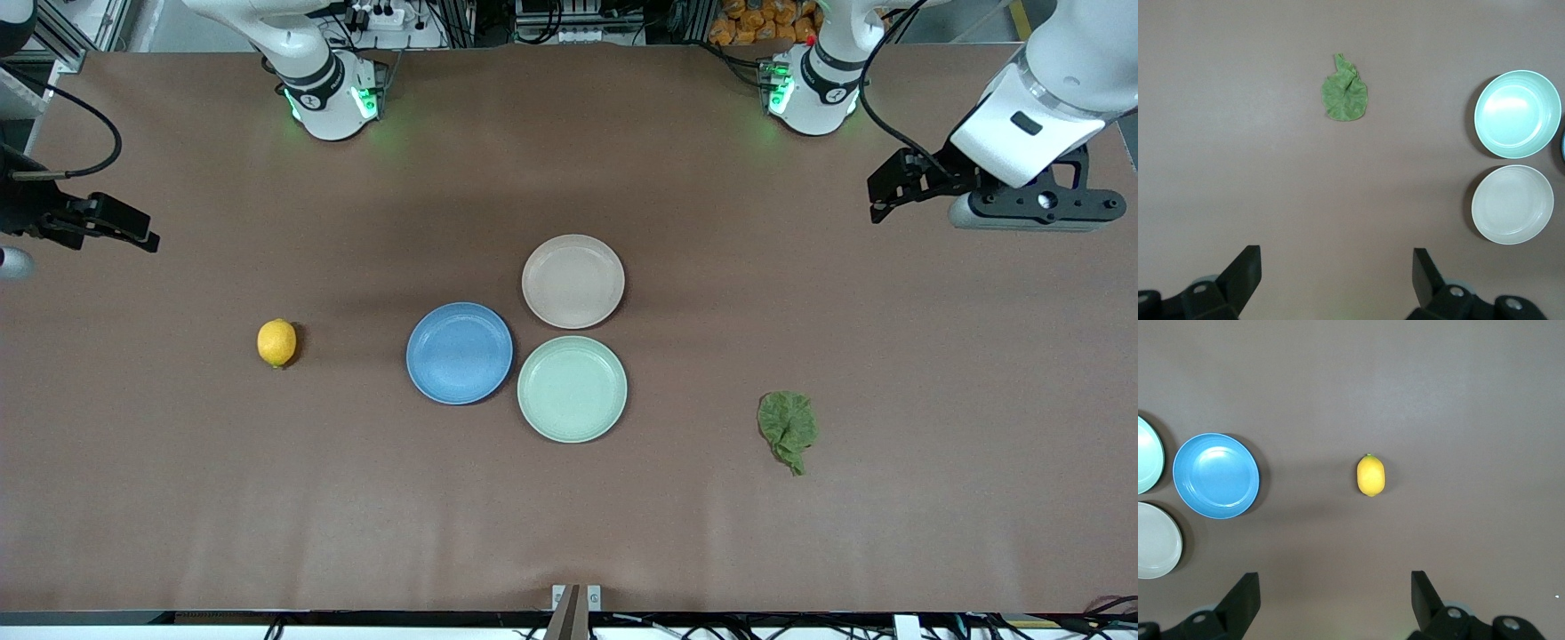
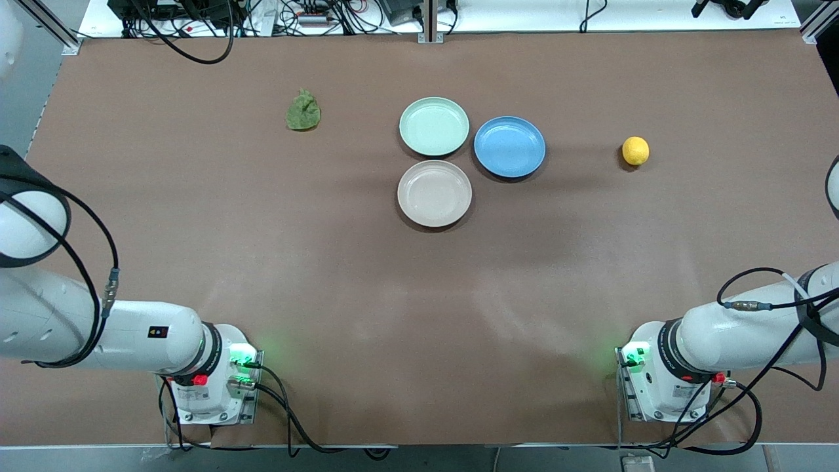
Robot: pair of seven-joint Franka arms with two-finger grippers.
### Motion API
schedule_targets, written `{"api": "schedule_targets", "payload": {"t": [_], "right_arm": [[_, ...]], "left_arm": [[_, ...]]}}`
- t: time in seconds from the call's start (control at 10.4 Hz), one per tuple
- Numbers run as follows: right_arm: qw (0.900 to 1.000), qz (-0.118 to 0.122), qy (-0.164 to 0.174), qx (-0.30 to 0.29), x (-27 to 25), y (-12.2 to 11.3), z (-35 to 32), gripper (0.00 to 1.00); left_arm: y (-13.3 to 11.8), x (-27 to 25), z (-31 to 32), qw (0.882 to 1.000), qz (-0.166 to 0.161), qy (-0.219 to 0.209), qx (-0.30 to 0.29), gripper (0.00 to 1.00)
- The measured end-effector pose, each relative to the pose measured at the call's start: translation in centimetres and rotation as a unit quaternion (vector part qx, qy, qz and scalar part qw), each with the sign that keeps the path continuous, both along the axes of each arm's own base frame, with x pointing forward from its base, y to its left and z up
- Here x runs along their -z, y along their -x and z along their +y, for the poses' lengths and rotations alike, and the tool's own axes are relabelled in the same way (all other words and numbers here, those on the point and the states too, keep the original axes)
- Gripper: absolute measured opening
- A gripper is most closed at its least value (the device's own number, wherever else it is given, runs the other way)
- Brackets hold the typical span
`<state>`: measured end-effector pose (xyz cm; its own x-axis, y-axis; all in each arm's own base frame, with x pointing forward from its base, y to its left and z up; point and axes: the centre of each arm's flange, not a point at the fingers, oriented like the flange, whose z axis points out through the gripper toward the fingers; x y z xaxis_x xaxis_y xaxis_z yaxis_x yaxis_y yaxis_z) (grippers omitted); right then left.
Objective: Place lemon and lettuce in plates
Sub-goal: 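Move the right gripper to the lemon while the left gripper reaches the lettuce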
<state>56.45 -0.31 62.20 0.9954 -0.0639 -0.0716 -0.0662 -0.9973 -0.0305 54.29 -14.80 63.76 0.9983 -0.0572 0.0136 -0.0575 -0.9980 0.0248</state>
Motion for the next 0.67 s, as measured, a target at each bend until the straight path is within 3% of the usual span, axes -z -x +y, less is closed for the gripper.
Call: {"api": "schedule_targets", "payload": {"t": [0.19,0.67], "right_arm": [[1.000,-0.001,0.000,0.000,0.4,-0.1,0.0,1.00],[1.000,0.004,0.000,0.001,5.0,-0.8,0.1,1.00]], "left_arm": [[-2.3,2.8,-0.5,1.000,0.000,0.007,0.001,1.00],[-8.7,15.2,-2.0,0.999,0.037,0.021,0.003,1.00]]}}
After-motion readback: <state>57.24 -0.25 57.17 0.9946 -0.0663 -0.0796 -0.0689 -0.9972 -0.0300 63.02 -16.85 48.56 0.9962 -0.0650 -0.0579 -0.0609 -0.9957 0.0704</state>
